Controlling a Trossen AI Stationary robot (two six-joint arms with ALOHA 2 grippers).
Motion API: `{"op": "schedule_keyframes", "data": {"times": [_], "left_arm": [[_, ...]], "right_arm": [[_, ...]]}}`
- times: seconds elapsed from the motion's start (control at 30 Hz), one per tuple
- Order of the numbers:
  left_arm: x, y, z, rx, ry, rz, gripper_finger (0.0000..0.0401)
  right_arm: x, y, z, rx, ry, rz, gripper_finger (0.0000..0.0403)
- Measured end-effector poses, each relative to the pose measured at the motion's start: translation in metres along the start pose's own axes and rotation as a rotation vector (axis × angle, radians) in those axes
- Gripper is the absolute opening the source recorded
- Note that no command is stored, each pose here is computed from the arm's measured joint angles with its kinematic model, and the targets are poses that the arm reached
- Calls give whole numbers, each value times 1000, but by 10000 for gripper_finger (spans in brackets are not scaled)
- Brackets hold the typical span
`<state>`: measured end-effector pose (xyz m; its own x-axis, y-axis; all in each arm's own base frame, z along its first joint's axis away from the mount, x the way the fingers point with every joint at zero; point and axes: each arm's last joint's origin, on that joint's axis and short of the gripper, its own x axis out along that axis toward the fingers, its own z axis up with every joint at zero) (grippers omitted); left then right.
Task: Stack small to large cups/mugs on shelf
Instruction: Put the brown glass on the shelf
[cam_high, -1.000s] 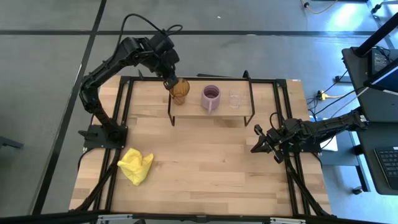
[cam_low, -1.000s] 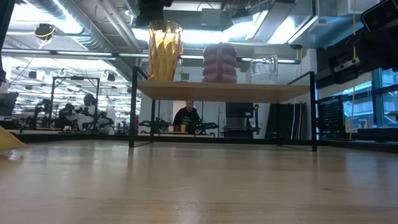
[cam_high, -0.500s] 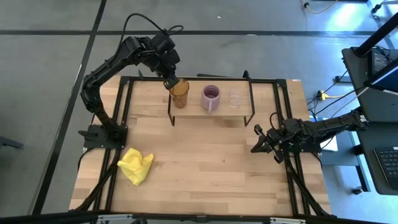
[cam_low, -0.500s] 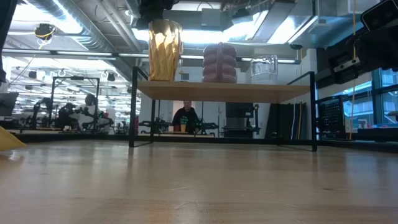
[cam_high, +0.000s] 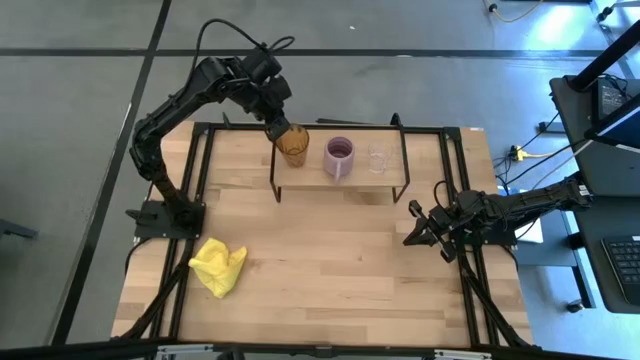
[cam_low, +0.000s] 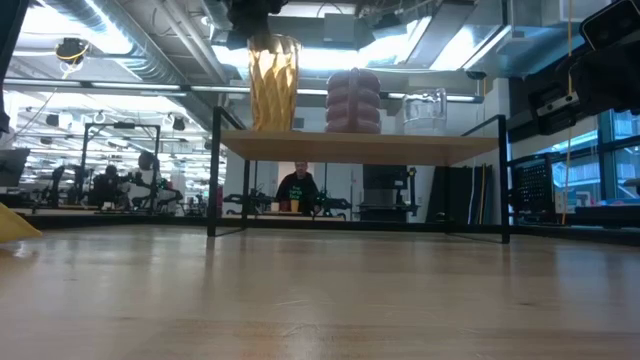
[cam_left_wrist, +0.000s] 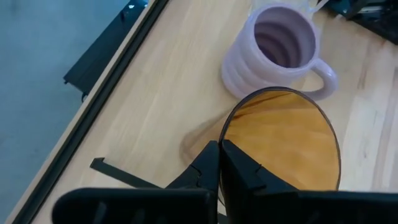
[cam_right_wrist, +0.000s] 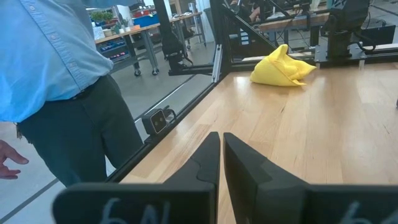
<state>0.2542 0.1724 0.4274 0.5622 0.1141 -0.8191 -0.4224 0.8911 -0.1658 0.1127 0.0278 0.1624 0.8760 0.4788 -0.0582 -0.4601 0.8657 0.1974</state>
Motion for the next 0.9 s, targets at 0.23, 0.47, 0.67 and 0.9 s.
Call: {"op": "schedule_keyframes", "data": {"times": [0.23,0.47,0.67,0.9], "left_arm": [[9,1,2,-3,27,-23,9],[9,0,4,9,7,-22,18],[7,0,3,4,6,-22,31],[4,-1,2,4,3,-21,43]], "right_arm": [[0,0,0,-1,0,0,23],[0,0,0,0,0,0,23],[0,0,0,-1,0,0,23],[0,0,0,0,0,0,23]]}}
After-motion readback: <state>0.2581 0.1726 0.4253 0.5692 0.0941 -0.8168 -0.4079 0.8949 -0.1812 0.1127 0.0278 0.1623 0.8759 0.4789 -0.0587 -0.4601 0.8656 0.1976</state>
